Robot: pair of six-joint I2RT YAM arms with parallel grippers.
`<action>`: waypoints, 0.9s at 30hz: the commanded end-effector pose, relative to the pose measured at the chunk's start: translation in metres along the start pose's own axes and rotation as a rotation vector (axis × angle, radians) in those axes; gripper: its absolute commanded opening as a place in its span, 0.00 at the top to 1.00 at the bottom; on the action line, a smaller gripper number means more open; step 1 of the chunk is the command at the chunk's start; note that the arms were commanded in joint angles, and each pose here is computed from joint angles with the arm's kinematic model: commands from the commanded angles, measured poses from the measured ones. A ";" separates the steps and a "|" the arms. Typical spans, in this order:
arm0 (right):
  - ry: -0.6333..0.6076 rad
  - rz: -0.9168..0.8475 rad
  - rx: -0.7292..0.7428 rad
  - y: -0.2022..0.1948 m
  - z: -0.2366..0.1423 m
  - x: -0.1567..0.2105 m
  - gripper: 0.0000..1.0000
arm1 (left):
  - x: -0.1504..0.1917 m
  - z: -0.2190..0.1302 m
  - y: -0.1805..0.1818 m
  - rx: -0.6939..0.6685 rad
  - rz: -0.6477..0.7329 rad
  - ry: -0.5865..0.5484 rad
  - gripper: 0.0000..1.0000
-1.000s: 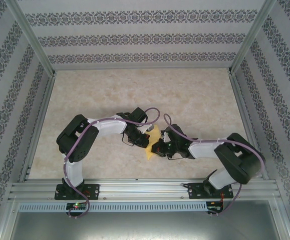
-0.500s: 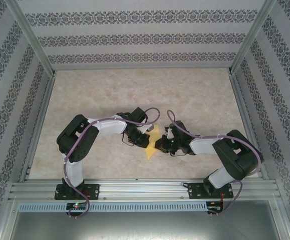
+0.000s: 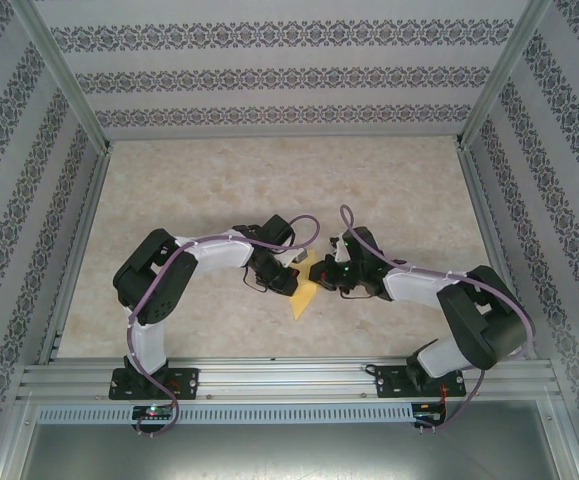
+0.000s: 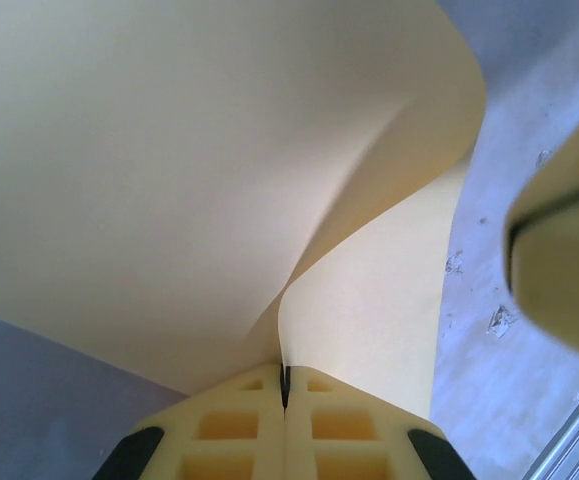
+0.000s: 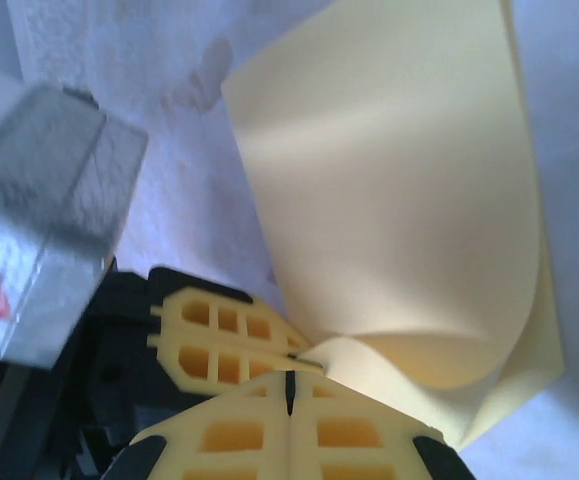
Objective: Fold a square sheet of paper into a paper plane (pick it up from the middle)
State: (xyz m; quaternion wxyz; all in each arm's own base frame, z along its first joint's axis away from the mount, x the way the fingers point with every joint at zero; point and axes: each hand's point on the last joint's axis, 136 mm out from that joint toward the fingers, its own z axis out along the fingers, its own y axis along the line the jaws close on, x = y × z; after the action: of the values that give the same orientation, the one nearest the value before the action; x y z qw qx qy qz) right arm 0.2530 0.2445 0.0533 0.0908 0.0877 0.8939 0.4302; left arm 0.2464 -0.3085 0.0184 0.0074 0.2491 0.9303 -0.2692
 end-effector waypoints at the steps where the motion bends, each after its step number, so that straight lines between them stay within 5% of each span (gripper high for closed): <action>1: 0.034 -0.012 0.001 -0.006 0.008 0.000 1.00 | 0.019 0.017 0.016 -0.063 -0.011 0.077 0.99; 8: 0.053 0.056 0.108 -0.055 0.020 0.007 1.00 | 0.018 0.016 0.016 -0.065 -0.010 0.076 0.99; 17: 0.003 -0.009 -0.025 -0.004 -0.006 -0.014 1.00 | 0.020 0.016 0.017 -0.070 -0.008 0.082 0.99; 27: 0.025 0.036 0.066 -0.045 0.005 -0.014 1.00 | 0.019 0.016 0.016 -0.068 -0.008 0.081 1.00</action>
State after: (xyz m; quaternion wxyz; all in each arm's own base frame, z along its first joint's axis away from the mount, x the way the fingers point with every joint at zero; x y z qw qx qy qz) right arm 0.2653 0.2243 0.0320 0.0765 0.1000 0.8973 0.4231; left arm 0.2469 -0.3089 0.0185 0.0077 0.2493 0.9302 -0.2693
